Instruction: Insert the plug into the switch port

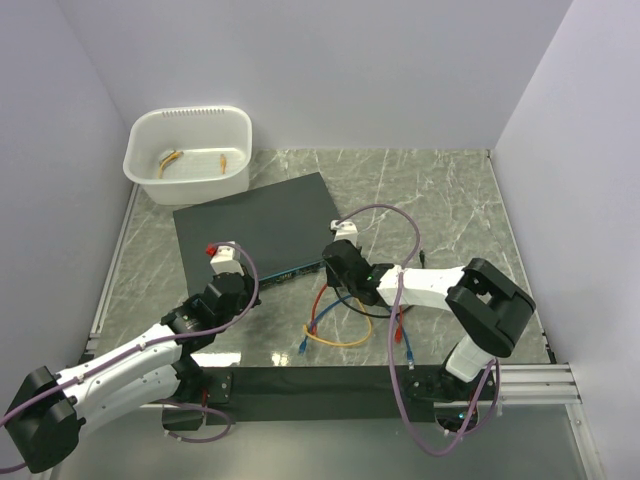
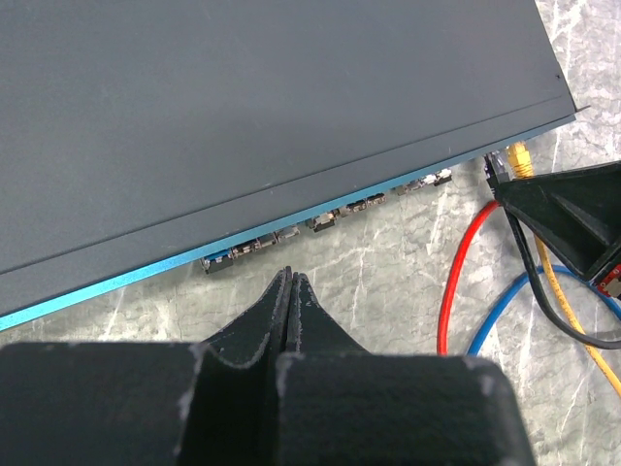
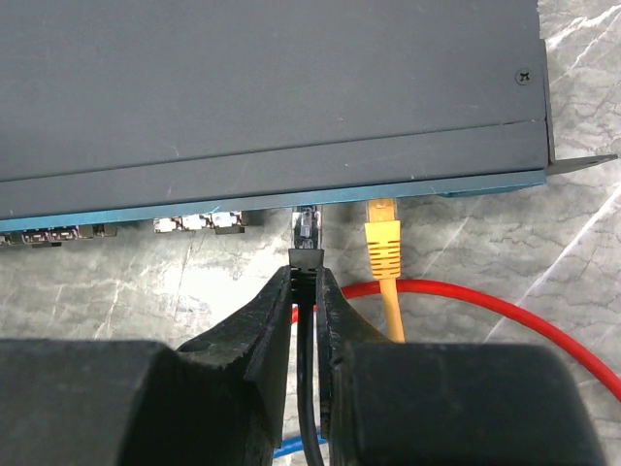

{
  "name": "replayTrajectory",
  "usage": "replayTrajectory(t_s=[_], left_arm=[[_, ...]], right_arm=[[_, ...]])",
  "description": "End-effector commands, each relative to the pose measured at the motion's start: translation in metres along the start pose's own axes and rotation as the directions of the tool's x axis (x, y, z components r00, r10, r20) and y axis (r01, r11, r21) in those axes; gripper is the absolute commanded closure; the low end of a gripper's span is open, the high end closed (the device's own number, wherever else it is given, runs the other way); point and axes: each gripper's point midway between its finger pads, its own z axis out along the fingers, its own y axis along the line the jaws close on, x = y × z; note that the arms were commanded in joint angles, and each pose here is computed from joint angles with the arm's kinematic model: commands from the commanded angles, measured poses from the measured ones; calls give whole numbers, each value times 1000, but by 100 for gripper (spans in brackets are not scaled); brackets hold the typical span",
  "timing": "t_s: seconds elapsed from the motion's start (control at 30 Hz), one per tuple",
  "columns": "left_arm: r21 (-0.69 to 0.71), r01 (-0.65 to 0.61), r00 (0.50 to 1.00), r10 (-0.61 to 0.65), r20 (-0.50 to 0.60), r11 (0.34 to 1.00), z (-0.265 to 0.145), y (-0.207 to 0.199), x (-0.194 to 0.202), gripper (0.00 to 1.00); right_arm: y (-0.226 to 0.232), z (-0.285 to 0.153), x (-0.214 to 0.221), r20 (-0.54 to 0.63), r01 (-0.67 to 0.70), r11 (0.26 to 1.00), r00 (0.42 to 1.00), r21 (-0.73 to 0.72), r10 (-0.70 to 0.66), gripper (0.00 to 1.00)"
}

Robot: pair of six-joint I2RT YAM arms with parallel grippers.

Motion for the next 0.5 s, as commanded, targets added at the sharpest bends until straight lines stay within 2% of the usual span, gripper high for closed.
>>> replayTrajectory(t_s=[0.0, 0.47], left_arm=[[24, 15, 999, -16, 41, 1000, -1, -6, -9, 100], [28, 11, 999, -12, 40, 1000, -1, -7, -9, 99]], right_arm=[[23, 0, -61, 193, -89, 995, 976, -54, 98, 100], [11, 7, -69, 221, -101, 995, 971, 22, 94, 100]])
